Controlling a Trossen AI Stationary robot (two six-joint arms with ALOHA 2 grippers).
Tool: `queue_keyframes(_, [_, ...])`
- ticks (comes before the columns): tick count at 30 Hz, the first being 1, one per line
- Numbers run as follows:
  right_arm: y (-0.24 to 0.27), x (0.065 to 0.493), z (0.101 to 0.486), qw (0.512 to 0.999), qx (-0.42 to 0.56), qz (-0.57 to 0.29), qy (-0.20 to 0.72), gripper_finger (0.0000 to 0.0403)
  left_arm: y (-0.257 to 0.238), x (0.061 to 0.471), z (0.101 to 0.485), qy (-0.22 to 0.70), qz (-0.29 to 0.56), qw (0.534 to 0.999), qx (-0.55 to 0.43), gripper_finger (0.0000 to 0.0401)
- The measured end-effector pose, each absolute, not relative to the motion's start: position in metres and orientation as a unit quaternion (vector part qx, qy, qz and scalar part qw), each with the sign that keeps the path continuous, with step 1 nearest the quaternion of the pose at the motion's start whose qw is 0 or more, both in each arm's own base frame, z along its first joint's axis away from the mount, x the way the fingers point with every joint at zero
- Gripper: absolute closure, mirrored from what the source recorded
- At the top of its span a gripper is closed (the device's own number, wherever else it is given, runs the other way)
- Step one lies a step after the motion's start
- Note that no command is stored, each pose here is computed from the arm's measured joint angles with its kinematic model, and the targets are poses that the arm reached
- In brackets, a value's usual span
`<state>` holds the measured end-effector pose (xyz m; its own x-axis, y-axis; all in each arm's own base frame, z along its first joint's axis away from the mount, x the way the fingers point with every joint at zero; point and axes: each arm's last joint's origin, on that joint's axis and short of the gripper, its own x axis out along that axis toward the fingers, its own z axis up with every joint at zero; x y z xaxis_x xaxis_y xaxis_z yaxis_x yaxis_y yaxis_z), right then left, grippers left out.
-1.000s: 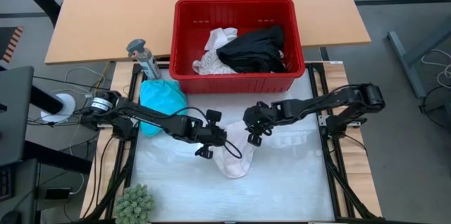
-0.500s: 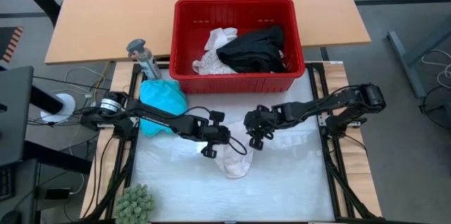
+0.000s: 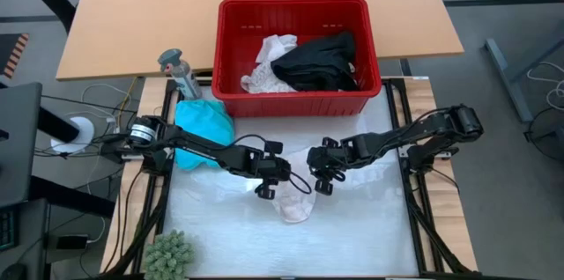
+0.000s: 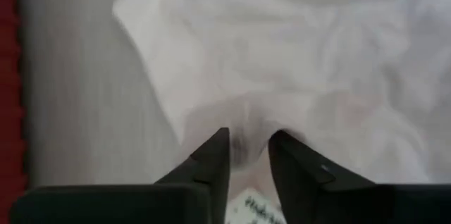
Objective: Fold laundry
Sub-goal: Fold the white underwear
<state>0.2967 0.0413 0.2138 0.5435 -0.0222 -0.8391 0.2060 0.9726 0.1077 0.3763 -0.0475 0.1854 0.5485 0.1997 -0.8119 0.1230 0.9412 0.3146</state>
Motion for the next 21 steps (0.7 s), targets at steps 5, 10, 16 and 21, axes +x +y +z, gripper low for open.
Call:
queue_keyframes(5, [0.044,0.296,0.214,0.873,0.095,-0.062,0.475,0.0275,-0.049,0.382,0.189,0.445,0.006,0.880,0.164,0.0247])
queue_keyframes(10, [0.044,0.296,0.214,0.873,0.096,-0.063,0.474,0.0275,-0.048,0.392,0.207,0.408,0.056,0.895,0.172,0.0219])
queue_keyframes(16, [0.044,0.296,0.214,0.872,0.098,-0.064,0.475,0.0275,-0.050,0.393,0.235,0.440,0.078,0.881,0.154,0.0215])
queue_keyframes(21, [0.046,0.295,0.213,0.870,0.098,-0.064,0.479,0.0275,-0.050,0.369,0.224,0.539,0.134,0.823,0.123,0.0219])
